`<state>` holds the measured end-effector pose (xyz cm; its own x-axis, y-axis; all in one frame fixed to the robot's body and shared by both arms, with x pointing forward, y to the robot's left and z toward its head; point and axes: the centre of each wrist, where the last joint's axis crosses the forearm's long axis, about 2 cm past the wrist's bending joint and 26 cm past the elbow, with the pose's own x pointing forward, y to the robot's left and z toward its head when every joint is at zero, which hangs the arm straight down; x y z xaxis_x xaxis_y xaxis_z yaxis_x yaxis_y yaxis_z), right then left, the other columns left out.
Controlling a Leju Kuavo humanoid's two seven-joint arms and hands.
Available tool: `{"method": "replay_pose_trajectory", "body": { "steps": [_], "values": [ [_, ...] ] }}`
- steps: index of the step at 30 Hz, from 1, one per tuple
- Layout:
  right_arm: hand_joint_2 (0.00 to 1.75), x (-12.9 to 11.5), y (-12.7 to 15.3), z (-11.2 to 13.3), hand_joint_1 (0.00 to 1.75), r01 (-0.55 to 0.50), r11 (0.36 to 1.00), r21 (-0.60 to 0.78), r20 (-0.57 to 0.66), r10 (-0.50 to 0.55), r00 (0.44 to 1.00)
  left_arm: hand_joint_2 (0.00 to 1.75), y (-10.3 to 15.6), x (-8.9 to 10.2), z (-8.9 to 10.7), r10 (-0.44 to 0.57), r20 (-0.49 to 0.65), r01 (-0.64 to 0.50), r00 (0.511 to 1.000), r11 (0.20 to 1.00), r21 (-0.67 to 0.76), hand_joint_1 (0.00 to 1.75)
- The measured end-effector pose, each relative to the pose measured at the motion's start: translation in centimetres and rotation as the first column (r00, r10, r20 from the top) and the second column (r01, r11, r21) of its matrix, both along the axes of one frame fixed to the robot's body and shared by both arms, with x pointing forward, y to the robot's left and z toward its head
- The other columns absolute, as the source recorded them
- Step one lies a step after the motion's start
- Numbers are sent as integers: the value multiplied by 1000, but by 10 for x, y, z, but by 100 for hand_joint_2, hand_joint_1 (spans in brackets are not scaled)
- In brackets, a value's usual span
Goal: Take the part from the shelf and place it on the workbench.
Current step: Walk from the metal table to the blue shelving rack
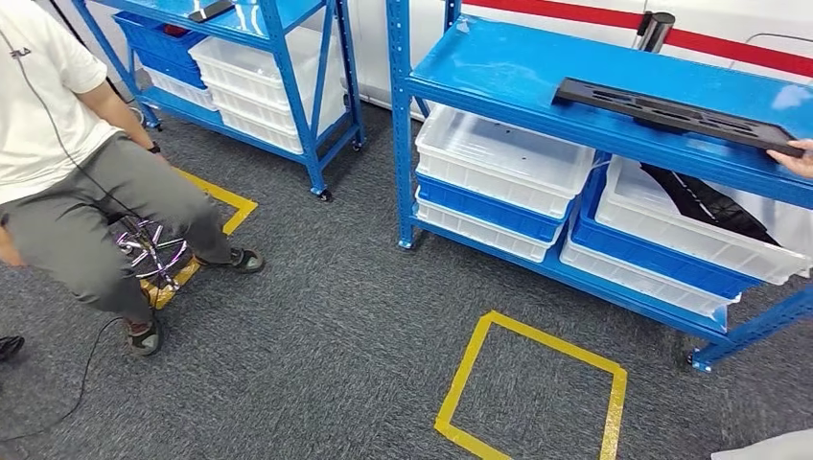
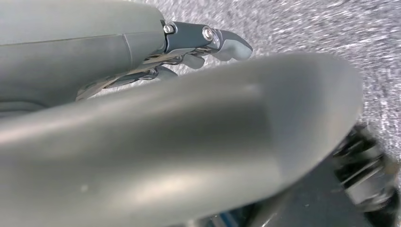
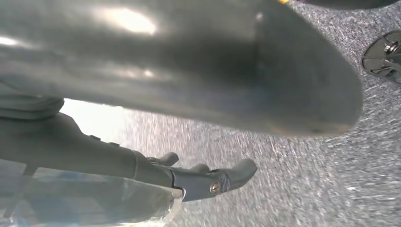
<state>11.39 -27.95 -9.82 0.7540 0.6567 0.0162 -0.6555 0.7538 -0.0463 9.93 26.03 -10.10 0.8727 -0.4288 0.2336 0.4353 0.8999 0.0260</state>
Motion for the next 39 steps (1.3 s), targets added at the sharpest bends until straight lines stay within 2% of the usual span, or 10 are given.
{"method": "replay_pose_trajectory", "body": {
  "steps": [10, 24, 28, 39],
  "values": [
    [0, 3, 2, 1, 0, 7, 1000, 4, 3, -7, 1000, 0, 2, 3, 0, 30, 81, -29, 996, 1000, -10, 0],
    [0, 7, -2, 2, 0, -2, 1000, -8, 3, 2, 1000, 0, -4, 12, 3, 44, 129, -41, 991, 999, -21, 0],
    [175, 7, -1, 2, 0, -6, 1000, -8, 2, 6, 1000, 0, -4, 9, 3, 45, 128, -42, 991, 999, -26, 0],
    [175, 7, 0, 2, 0, -11, 1000, -12, 3, 11, 1000, 0, -5, 12, 3, 84, 150, -75, 985, 995, -67, 0]
  ]
}}
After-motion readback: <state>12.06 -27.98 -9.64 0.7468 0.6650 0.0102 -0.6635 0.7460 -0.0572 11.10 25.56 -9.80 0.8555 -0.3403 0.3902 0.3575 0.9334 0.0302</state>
